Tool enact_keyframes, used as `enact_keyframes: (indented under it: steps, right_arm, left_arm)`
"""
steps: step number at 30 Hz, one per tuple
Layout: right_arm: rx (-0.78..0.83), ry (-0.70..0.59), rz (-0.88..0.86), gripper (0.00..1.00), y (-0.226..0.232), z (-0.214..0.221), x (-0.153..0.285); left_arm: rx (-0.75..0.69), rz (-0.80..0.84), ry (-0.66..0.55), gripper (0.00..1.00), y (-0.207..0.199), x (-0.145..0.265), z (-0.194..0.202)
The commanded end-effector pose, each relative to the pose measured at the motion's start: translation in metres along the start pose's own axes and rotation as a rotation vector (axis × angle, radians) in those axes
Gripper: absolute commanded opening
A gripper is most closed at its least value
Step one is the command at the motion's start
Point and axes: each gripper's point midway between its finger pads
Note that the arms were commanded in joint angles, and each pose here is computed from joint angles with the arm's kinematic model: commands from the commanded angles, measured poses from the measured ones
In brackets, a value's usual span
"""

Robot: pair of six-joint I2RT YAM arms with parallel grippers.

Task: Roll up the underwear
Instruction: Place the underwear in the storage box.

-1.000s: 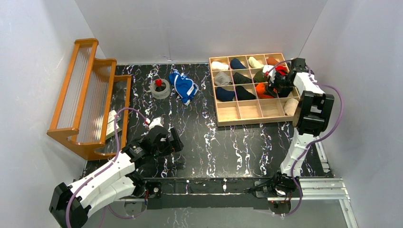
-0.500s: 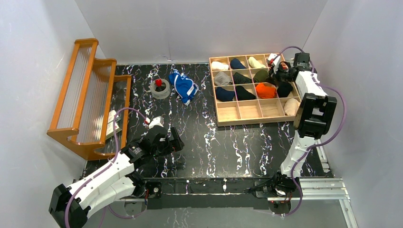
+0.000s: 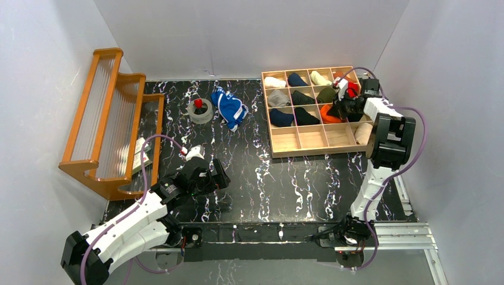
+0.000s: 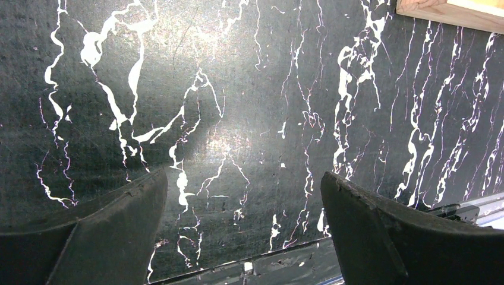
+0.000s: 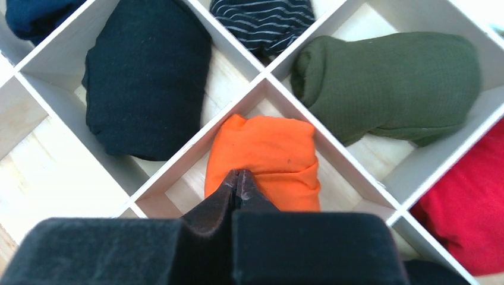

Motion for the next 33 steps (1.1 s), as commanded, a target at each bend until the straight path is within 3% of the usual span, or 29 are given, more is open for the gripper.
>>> enact_keyframes:
  steps: [1,6,19,27,33]
  right_arm:
    - [0.108,-0.138,0.142,0.01,-0.011,-0.064,0.032]
    - [0.093,-0.224,0.144,0.02,-0.01,-0.082,0.032]
    - [0.006,-0.058,0.1,0.01,-0.011,-0.014,-0.028]
    - [0.099,-0.147,0.205,0.03,0.001,-0.079,0.024]
    - [0.037,-0.162,0.372,0.03,-0.002,-0.061,0.046]
  left_arm:
    - [-0.002,0.003,-0.013,0.98,0.0,0.003,-0.003]
    - [-0.01,0.018,-0.019,0.98,-0.004,0.005,-0.006]
    - [-0.006,0.033,-0.041,0.98,-0.006,0.009,-0.01]
    - [-0.031,0.044,-0.049,0.98,-0.01,0.012,-0.016]
    - [-0.047,0.077,-0.072,0.98,-0.018,0.017,-0.025]
Point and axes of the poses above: each gripper's point midway between its finger pads, its own x axis back along the fingers, its own y axis along the line the jaws close on, z = x × y, and after that the axes turned 12 degrees about -x, right-handed
